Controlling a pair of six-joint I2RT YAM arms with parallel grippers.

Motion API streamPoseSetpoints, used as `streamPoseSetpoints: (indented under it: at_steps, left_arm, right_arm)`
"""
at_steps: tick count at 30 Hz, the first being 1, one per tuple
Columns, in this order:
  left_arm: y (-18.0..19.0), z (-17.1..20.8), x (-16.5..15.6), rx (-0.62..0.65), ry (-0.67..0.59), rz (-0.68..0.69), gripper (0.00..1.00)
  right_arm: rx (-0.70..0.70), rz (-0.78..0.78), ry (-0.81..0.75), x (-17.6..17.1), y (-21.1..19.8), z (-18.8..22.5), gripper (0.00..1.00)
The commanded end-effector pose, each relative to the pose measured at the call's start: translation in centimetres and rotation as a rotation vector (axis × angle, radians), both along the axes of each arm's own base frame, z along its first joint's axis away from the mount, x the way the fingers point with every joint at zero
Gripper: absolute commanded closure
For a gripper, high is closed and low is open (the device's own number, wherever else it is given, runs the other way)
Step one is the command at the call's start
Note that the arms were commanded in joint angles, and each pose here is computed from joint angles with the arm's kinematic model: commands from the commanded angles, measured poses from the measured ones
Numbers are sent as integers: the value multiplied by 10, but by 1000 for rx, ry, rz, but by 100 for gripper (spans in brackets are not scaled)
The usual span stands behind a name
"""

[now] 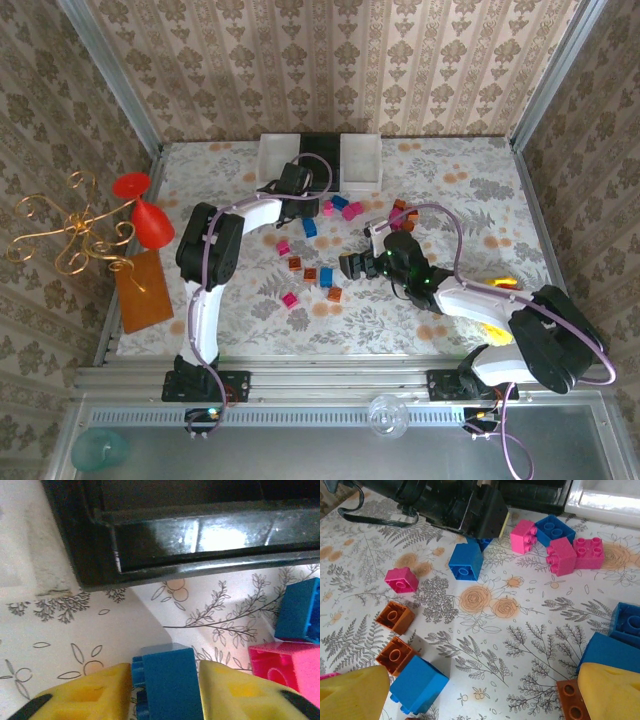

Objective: Sort the legos into containers by color
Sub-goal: Pick up the lego from the top-center of the table.

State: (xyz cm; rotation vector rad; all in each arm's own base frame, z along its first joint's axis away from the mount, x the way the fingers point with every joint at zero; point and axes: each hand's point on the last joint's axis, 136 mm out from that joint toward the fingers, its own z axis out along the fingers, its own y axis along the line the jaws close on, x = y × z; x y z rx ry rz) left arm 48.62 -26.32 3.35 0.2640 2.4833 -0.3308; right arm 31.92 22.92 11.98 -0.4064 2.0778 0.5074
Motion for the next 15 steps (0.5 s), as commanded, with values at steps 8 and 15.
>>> streamPoseSetpoints:
  at_steps: [8,15]
  left_arm:
    - [35,65,2,48,-220,99,78]
    - [77,108,19,69,-320,184,78]
  right_arm:
    - [-10,-17,-12,4,0,-1,2]
    - [-14,-29,-25,4,-4,2,2]
